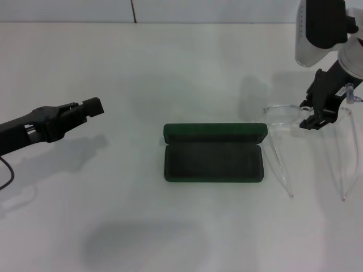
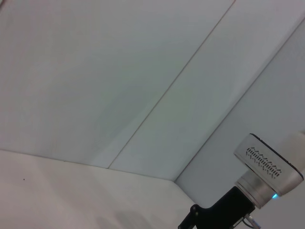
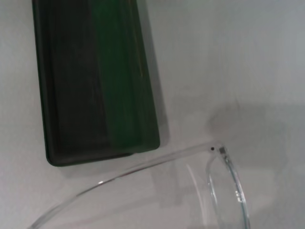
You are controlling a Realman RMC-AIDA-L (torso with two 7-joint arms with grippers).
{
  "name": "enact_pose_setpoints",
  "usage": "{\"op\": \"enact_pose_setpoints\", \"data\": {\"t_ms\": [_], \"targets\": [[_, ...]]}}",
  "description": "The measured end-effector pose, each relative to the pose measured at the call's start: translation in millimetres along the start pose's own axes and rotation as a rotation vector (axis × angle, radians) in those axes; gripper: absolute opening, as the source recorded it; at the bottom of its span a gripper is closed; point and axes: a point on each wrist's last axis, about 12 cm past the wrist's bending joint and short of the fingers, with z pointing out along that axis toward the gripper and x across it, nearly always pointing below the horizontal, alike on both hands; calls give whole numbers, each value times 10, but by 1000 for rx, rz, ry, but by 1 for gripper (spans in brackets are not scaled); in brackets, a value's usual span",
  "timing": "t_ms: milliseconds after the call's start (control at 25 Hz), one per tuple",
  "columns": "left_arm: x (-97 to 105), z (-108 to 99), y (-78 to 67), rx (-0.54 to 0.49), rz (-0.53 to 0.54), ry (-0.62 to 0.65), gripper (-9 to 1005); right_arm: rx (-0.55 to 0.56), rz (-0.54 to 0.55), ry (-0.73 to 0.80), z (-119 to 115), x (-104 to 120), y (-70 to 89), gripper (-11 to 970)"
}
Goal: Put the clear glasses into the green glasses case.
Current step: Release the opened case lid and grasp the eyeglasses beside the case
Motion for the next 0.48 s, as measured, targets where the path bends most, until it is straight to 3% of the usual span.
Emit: {"op": "enact_pose_setpoints", "data": {"t_ms": [360,480], "targets": [[38,2,3,1,-17,-2,80,6,26,25,12,65,4,405],[54,-2,8,1,-26,-3,80,6,28,24,13,68,4,294]]}}
